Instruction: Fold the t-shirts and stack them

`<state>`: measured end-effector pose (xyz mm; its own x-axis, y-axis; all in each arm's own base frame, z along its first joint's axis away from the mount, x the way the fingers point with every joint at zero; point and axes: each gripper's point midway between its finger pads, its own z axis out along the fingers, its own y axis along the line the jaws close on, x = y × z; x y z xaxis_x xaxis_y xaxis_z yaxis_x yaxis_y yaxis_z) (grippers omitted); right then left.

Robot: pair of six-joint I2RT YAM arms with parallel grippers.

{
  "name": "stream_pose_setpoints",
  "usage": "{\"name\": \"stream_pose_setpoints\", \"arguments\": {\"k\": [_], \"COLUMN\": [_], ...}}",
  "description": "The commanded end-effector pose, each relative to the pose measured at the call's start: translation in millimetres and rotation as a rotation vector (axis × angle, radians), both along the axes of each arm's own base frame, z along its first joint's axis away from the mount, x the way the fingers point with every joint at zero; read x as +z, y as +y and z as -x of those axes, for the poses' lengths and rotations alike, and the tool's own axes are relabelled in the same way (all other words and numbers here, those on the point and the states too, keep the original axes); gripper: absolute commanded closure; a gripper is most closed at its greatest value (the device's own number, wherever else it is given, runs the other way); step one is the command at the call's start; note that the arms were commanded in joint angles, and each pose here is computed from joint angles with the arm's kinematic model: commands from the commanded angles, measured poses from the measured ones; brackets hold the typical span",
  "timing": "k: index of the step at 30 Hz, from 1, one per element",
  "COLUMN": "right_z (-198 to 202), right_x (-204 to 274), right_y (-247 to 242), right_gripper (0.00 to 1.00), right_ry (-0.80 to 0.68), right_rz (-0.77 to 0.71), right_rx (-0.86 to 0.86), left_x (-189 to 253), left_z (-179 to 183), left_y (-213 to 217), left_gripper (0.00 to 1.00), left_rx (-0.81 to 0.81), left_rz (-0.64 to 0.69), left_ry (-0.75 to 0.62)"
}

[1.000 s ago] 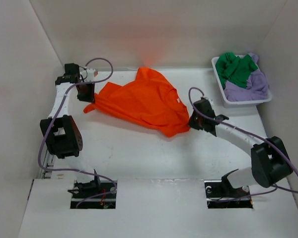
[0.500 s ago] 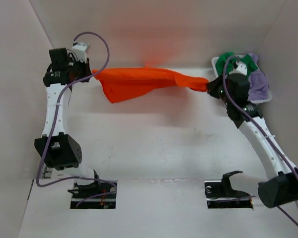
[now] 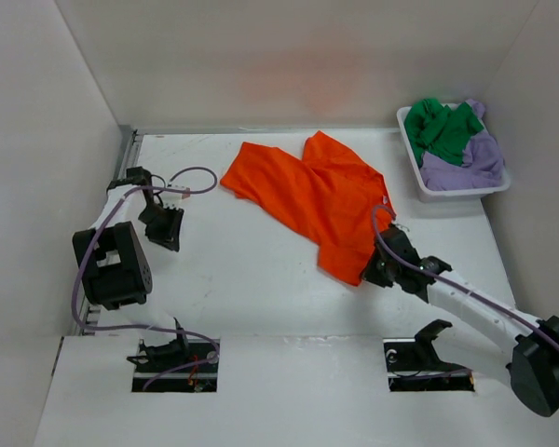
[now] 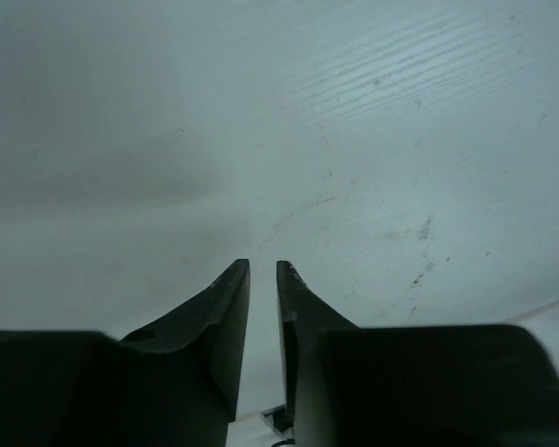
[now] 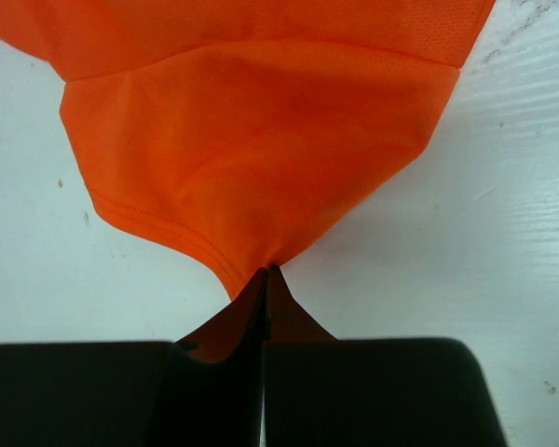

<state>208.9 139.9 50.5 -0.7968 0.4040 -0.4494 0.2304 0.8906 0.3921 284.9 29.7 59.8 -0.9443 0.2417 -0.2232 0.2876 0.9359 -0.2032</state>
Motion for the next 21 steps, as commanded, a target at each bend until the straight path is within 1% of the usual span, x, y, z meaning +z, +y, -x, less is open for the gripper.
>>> {"name": "stream_pose_setpoints", "arguments": {"k": [1, 3, 6, 11, 13, 16, 21], "right_z": [-1, -1, -9, -16, -17, -18, -17], "right_x": [10, 12, 18, 20, 19, 18, 17], "right_y": [5, 4, -3, -10, -12, -13, -14], "right_gripper": [1.00, 1.00, 1.00, 1.00, 1.00, 1.00, 1.00], "right_ry": [-0.029, -0.032, -0.054, -0.065, -0.066, -0.064, -0.049], "right_rz": [-0.047, -0.054, -0.050, -0.041, -0.041, -0.044, -0.039], "right_rx": [-0.049, -0.043, -0.052, -0.065, -0.073, -0.085, -0.089], "left_x": [16, 26, 39, 45, 44, 30, 10], "left_z": [-17, -39, -88, -182, -209, -233, -252], "left_y": [14, 9, -21, -71, -85, -103, -121], "left_gripper": [0.79, 0.71, 0.63, 0.62, 0.61, 0.59, 0.55], "left_rx": [-0.022, -0.014, -0.035, -0.022, -0.014, -0.005, 0.074], "left_rz": [-0.046, -0.040, -0.011, 0.033, 0.060, 0.095, 0.189], "left_ry": [-0.091, -0.144, -0.243, -0.413, -0.458, -0.460, -0.418]}}
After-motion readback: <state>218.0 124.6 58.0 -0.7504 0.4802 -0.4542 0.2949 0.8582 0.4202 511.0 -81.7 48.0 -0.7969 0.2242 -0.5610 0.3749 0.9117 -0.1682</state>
